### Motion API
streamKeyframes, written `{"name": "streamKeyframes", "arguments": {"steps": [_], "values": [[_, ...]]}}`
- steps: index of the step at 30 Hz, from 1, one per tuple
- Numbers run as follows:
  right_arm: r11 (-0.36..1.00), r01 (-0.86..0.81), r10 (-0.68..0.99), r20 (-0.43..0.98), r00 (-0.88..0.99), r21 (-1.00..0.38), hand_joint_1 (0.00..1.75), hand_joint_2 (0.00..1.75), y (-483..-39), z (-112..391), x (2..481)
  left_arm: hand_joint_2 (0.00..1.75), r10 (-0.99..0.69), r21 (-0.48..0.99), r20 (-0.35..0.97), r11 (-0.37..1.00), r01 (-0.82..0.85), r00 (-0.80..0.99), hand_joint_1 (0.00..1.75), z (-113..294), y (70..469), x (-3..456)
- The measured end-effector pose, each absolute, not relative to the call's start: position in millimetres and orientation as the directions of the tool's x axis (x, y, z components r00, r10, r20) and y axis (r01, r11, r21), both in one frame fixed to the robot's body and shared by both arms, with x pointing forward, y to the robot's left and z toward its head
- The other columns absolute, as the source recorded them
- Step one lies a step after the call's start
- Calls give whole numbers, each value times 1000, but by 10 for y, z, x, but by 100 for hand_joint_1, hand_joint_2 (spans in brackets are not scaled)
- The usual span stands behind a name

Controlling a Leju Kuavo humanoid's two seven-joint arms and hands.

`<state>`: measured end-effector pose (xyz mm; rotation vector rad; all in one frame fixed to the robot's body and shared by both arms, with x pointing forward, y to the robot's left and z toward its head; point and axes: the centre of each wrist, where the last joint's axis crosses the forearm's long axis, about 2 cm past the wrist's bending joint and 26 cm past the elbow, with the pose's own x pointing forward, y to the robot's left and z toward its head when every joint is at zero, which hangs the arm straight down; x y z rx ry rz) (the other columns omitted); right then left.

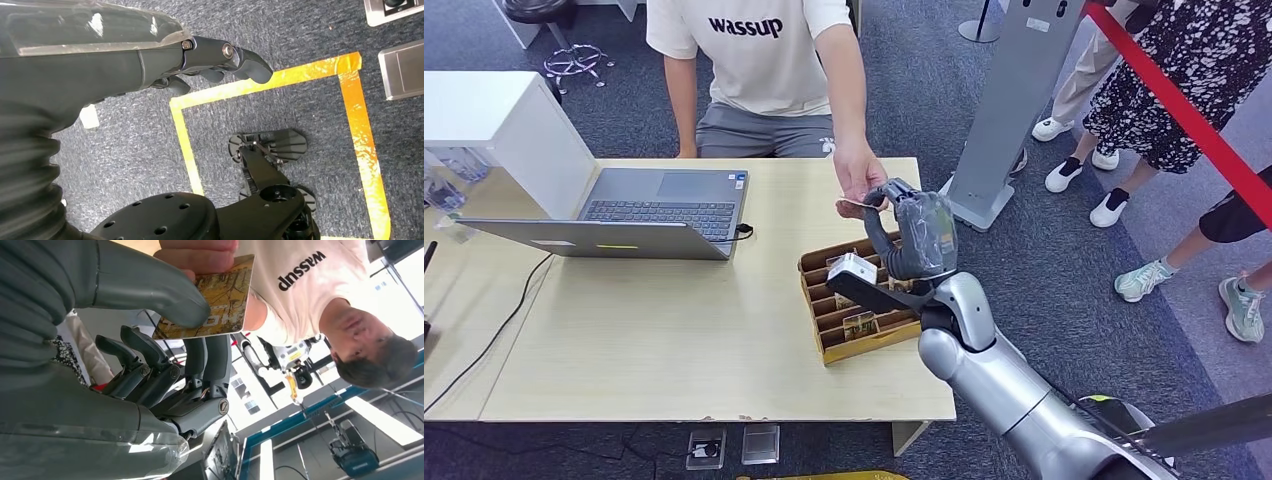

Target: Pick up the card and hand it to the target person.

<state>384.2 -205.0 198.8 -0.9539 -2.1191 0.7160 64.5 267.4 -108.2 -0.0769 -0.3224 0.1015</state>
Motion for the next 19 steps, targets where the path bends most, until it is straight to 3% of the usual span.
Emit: {"name": "streamKeyframes", "arguments": {"steps": [2, 4, 6, 8, 19], "values": [[571, 399, 797, 369, -478, -717, 134, 175, -2030, 1947, 3875, 0, 110, -93, 313, 992, -85, 943, 0, -1082, 2672, 643], [572, 388, 797, 379, -470, -722, 110, 175, -2014, 1907, 3891, 0, 108, -94, 314, 992, -83, 943, 0, -1082, 2671, 642], [577, 380, 795, 390, -465, -723, 45, 175, -2004, 1879, 3896, 0, 107, -93, 314, 992, -82, 943, 0, -1082, 2670, 641], [582, 370, 793, 402, -458, -724, 0, 175, -1996, 1849, 3897, 0, 108, -92, 314, 992, -83, 943, 0, -1082, 2670, 640], [632, 322, 760, 483, -436, -705, 0, 175, -1998, 1774, 3888, 0, 116, -86, 308, 992, -94, 944, 0, -1083, 2668, 634]]}}
